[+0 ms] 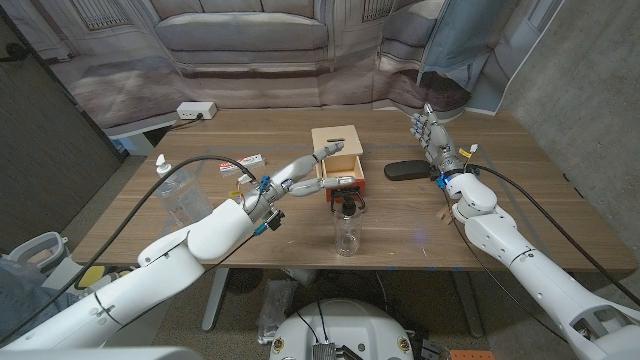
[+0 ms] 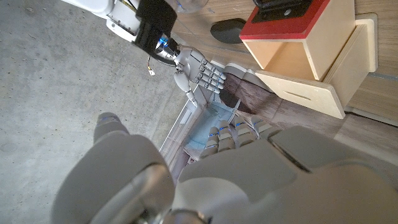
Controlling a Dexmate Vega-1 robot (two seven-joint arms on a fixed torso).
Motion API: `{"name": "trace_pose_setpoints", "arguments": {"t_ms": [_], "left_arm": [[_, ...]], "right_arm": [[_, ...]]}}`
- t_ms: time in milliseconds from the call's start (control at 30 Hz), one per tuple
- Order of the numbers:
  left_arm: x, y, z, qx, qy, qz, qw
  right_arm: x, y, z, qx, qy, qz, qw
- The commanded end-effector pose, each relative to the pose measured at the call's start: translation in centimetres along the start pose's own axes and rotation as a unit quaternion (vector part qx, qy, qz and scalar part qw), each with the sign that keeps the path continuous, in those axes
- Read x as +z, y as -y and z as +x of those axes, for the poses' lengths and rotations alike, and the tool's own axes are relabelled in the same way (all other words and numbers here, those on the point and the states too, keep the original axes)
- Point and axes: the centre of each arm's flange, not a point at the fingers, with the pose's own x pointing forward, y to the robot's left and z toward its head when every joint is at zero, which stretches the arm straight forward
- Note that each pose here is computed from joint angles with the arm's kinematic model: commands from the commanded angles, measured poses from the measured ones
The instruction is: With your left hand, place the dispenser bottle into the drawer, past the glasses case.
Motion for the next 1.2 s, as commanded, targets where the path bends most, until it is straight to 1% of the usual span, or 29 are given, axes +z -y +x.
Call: {"name": "trace_pose_setpoints", "arguments": {"t_ms": [33, 267, 567, 867, 1067, 1200], "left_arm": [[0.8, 1.0, -0.8, 0.017, -0.002, 0.017, 1.000], [1.6, 1.8, -1.5, 0.031, -0.005, 0.035, 0.999], [1.6, 2.6, -1.9, 0.033, -0.004, 0.032, 0.999], [2.0, 4.1, -2.4, 0.053, -0.015, 0.053, 0.997], [1.9, 5.1, -3.0, 0.068, -0.023, 0.051, 0.996], [1.6, 5.4, -3.3, 0.071, -0.027, 0.044, 0.996]], "right_arm": [[-0.4, 0.0, 0.0, -0.001, -0.002, 0.004, 1.0000], [-0.5, 0.0, -0.1, 0.000, -0.003, 0.005, 1.0000], [-0.6, 0.0, -0.1, 0.005, -0.004, 0.002, 1.0000], [-0.5, 0.8, -0.3, -0.002, -0.002, 0.004, 1.0000], [-0.7, 0.8, -0.4, -0.001, -0.005, 0.003, 1.0000], [-0.7, 0.8, -0.4, -0.001, -0.007, 0.003, 1.0000]]}}
